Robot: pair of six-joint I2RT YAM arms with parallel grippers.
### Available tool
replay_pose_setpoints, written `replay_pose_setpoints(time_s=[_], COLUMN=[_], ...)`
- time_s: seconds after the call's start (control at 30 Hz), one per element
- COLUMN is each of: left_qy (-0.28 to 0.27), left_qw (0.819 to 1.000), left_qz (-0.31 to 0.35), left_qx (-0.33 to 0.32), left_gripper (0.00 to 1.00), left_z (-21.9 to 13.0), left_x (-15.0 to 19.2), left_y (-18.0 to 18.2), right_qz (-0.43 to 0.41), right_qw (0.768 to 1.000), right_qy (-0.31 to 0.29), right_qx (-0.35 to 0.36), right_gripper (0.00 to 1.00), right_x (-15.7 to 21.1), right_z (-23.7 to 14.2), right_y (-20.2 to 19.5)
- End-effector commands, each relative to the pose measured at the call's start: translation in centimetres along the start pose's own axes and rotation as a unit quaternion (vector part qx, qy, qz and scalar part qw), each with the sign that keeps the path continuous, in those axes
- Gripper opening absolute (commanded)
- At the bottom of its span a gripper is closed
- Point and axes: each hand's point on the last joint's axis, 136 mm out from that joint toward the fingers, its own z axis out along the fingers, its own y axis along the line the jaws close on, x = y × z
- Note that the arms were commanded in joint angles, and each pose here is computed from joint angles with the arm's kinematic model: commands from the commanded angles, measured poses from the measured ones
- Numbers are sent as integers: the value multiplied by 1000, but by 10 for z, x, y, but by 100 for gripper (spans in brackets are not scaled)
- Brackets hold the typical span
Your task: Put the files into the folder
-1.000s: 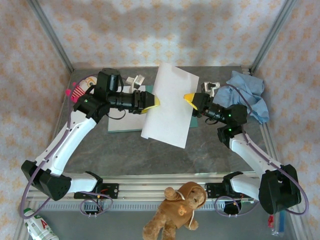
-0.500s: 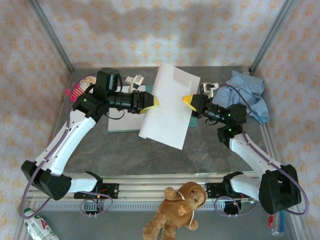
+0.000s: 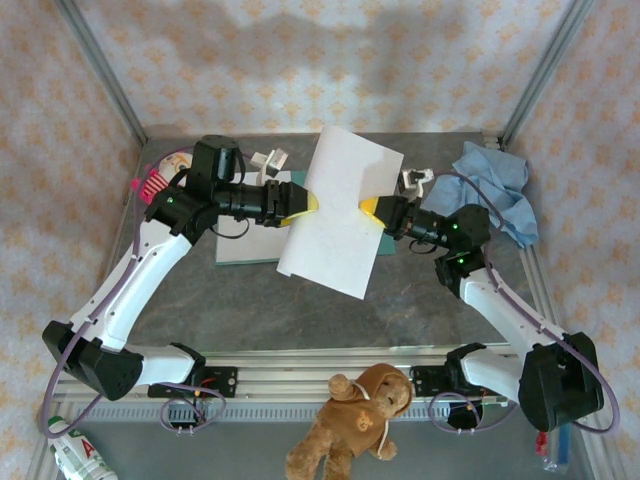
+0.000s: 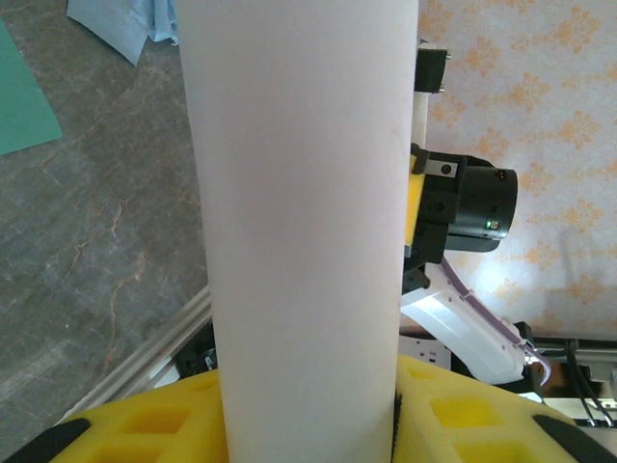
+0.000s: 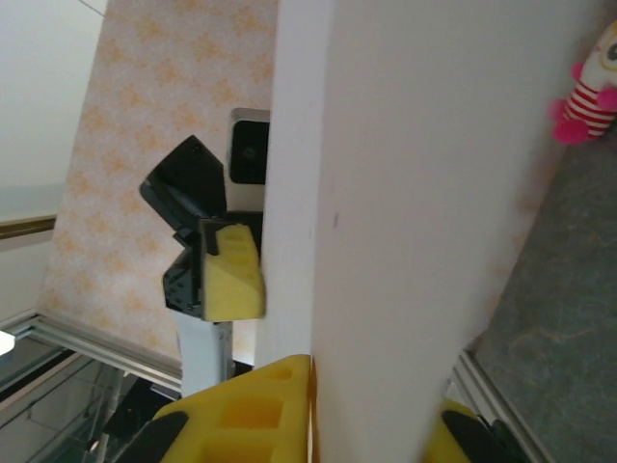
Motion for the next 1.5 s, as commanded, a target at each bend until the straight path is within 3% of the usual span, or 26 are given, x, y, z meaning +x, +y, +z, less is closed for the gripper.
replay_pose_setpoints(time_s=[0.0, 0.13, 0.23, 0.43, 0.57, 0.7, 1.03, 1.27, 1.47], left_qy=[-10, -19, -56, -126, -143, -137, -76, -56, -53], left_qw=[1000, 999, 988, 939, 913, 902, 889, 891, 891], left_qz=[12, 20, 21, 9, -3, -22, -91, -101, -101], left_qx=[-1, -44, -141, -320, -382, -409, -443, -440, -440], left_gripper=[50, 74, 86, 92, 93, 94, 94, 93, 92], left_z=[0, 0, -7, -35, -51, -55, -38, -24, -20], left_x=[-5, -7, -18, -34, -34, -23, 8, 2, -2], left_y=[2, 21, 57, 130, 164, 194, 272, 283, 286], right_qz=[-43, -70, -88, -85, -61, -42, -16, -29, -48], right_qw=[999, 993, 982, 954, 938, 920, 910, 927, 911], right_qy=[18, 38, 69, 96, 117, 130, 197, 212, 204], right_qx=[11, 85, 155, 270, 321, 368, 364, 307, 356], right_gripper=[5, 3, 0, 0, 0, 0, 0, 0, 0], right_x=[4, 7, 9, -12, -32, -60, -95, -98, -108], right_z=[2, 0, -4, -6, 2, 13, 74, 112, 95], right_y=[16, 6, -4, -34, -62, -95, -135, -111, -133])
